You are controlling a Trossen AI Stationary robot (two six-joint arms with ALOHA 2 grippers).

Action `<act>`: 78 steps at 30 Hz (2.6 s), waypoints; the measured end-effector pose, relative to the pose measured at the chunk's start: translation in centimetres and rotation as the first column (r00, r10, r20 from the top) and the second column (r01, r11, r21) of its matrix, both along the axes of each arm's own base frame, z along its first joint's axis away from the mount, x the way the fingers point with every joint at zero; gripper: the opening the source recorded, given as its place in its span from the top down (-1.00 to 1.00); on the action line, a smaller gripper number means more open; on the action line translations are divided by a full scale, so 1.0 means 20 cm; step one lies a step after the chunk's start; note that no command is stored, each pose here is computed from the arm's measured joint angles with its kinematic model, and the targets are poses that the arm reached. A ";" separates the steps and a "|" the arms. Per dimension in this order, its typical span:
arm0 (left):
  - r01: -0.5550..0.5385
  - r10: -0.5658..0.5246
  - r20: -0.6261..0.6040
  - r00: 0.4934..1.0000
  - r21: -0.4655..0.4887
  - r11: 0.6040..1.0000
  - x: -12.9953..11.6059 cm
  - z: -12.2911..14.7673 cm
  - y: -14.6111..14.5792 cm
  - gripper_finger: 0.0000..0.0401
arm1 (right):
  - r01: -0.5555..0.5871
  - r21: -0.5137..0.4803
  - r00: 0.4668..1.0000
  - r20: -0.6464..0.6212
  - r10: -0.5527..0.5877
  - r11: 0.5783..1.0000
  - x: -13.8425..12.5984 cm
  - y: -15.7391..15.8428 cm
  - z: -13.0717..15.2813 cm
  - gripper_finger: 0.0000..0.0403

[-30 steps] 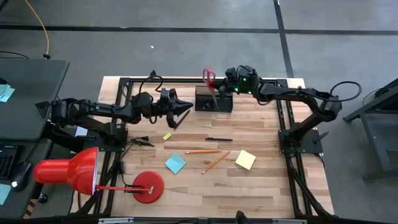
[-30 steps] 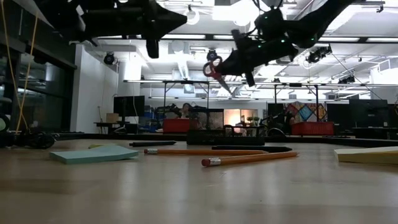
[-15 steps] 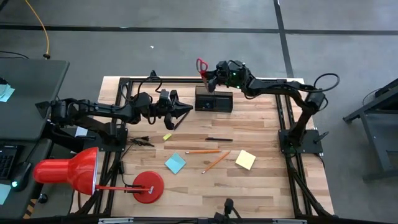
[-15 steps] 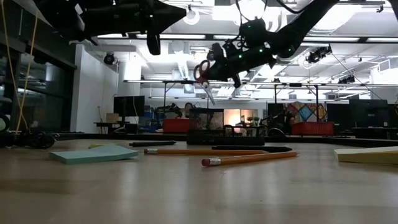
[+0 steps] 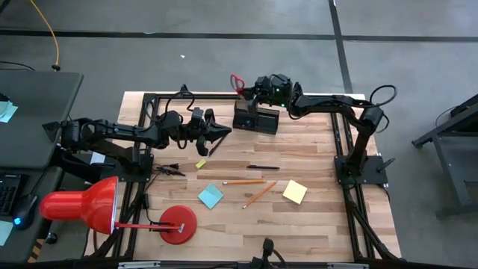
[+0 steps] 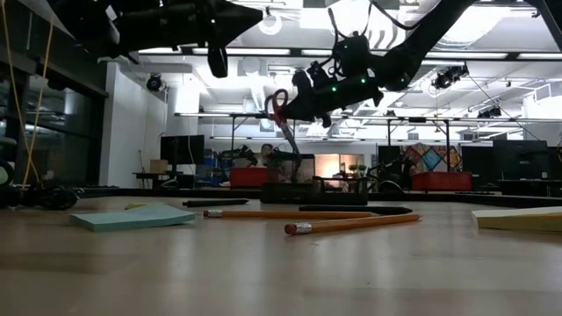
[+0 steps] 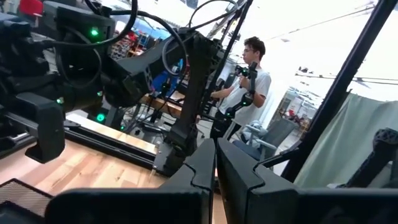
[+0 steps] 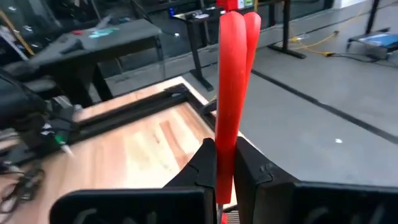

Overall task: Pick and place office supplies into organizer
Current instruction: Put the orange scissors in the black desk organizer

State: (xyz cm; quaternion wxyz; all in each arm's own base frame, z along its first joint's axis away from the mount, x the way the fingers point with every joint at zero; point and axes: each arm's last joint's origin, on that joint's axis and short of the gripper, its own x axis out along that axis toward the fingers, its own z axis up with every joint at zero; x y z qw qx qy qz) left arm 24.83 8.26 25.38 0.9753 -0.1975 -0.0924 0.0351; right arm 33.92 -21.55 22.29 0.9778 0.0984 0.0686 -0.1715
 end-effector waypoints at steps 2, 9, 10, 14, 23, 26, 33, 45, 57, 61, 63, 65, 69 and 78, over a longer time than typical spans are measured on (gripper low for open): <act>0.009 -0.009 0.002 1.000 0.003 1.000 0.00 0.00 0.00 0.97 | -0.016 -0.007 1.000 0.016 0.016 1.000 0.01 0.01 0.01 0.98; 0.015 -0.015 0.002 1.000 0.009 1.000 0.00 0.00 0.00 0.97 | 0.040 -0.102 0.997 0.068 -0.033 0.994 0.02 0.03 0.05 0.98; 0.015 -0.015 0.001 1.000 0.010 1.000 0.00 0.00 0.00 0.97 | 0.061 -0.110 0.997 0.054 -0.056 0.992 0.02 0.02 0.04 0.98; 0.016 -0.016 -0.001 1.000 0.009 1.000 0.00 0.00 0.00 0.97 | 0.119 -0.138 0.993 -0.004 -0.121 0.983 -0.01 -0.02 0.02 0.98; 0.021 -0.021 -0.017 1.000 -0.003 1.000 0.00 -0.01 0.00 0.97 | 0.084 -0.067 0.994 -0.066 -0.088 0.994 -0.01 -0.09 -0.14 0.98; 0.026 -0.026 -0.017 1.000 -0.006 1.000 0.00 -0.01 0.00 0.97 | 0.065 -0.069 0.995 -0.065 -0.070 0.995 0.02 -0.08 -0.19 0.98; 0.034 -0.034 -0.017 0.999 -0.009 0.999 0.00 -0.01 0.00 0.97 | 0.048 -0.069 0.996 -0.069 -0.053 0.997 0.06 -0.04 -0.22 0.98; 0.037 -0.037 -0.017 0.999 -0.009 0.999 0.00 -0.01 0.00 0.97 | 0.040 -0.049 0.987 -0.154 -0.047 0.998 0.01 -0.01 -0.31 0.98; 0.045 -0.045 -0.016 0.999 -0.027 0.999 0.00 -0.01 -0.01 0.97 | -0.035 -0.104 0.980 -0.200 0.014 0.994 -0.01 0.02 -0.37 0.98; 0.048 -0.048 -0.015 0.999 -0.029 0.998 0.00 -0.01 -0.01 0.97 | -0.055 -0.079 0.978 -0.203 0.038 0.995 -0.01 0.02 -0.39 0.93; 0.048 -0.048 -0.015 0.999 -0.029 0.998 0.00 -0.01 -0.01 0.97 | -0.060 -0.071 0.977 -0.209 0.044 0.996 -0.01 0.03 -0.39 0.85; 0.048 -0.048 -0.015 0.999 -0.029 0.998 0.00 -0.01 -0.01 0.97 | -0.068 -0.056 0.976 -0.211 0.055 0.996 0.00 0.04 -0.40 0.76; 0.045 -0.045 -0.015 0.999 -0.029 0.999 0.00 -0.01 -0.01 0.97 | -0.070 -0.041 0.974 -0.218 0.059 0.997 -0.01 0.04 -0.40 0.65; 0.045 -0.045 -0.015 0.999 -0.029 0.999 0.00 -0.01 -0.01 0.97 | -0.075 0.013 0.974 -0.214 0.076 0.997 -0.01 0.05 -0.41 0.39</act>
